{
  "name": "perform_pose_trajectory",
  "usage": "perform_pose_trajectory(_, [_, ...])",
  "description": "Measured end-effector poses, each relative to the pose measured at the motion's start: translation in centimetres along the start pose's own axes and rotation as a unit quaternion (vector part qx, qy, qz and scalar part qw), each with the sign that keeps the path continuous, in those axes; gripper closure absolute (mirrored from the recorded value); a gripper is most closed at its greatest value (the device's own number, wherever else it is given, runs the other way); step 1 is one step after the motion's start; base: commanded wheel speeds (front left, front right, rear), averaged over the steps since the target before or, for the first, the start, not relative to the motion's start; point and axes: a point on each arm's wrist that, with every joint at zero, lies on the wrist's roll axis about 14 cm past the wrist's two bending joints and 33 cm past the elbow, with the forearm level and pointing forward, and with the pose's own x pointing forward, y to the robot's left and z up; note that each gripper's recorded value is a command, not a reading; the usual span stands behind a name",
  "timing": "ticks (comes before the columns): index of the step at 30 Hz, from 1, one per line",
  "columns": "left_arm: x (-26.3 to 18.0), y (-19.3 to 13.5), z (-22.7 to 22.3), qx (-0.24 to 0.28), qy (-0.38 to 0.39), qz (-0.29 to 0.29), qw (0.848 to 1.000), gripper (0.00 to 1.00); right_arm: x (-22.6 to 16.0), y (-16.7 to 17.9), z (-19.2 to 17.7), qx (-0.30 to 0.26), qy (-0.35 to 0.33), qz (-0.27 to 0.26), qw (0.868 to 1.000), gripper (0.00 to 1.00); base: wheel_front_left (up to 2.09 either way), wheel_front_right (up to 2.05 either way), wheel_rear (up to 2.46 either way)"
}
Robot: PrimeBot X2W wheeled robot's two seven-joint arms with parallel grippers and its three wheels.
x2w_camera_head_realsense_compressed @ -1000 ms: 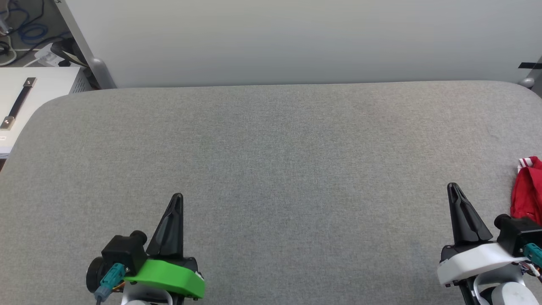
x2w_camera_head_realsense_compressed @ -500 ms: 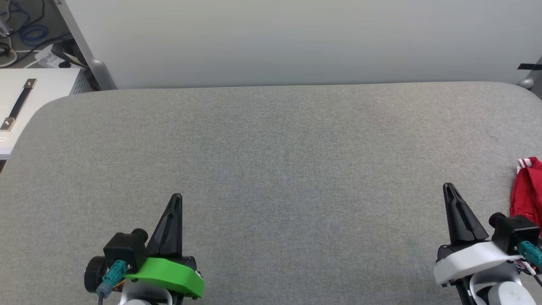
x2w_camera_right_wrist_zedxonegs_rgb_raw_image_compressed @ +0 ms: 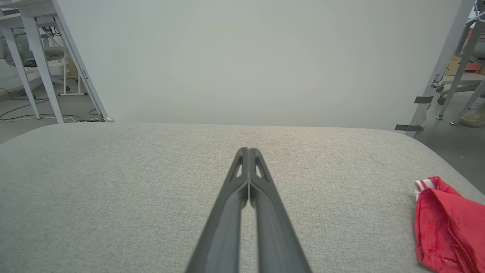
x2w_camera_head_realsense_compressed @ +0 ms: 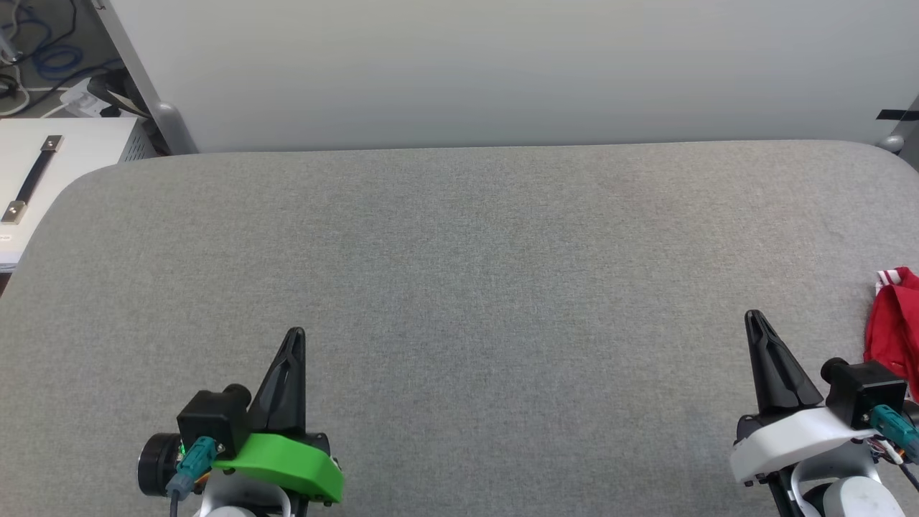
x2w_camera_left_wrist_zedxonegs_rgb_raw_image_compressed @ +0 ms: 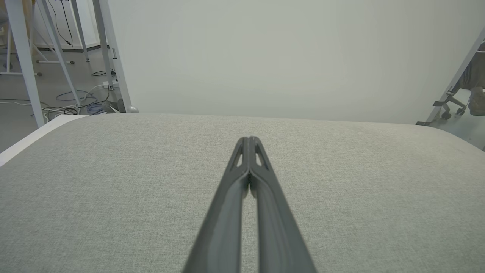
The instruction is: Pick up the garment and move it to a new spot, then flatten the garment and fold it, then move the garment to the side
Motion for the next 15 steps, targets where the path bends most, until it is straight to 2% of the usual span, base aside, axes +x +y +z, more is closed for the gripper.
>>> perform_pose_trajectory(15, [0.01,0.32,-0.01,0.015,0.01,0.008,1.0,1.0,0.04,0.45,0.11,-0.005,0.006,0.001,1.0,1.0,0.0,0.0,0.0])
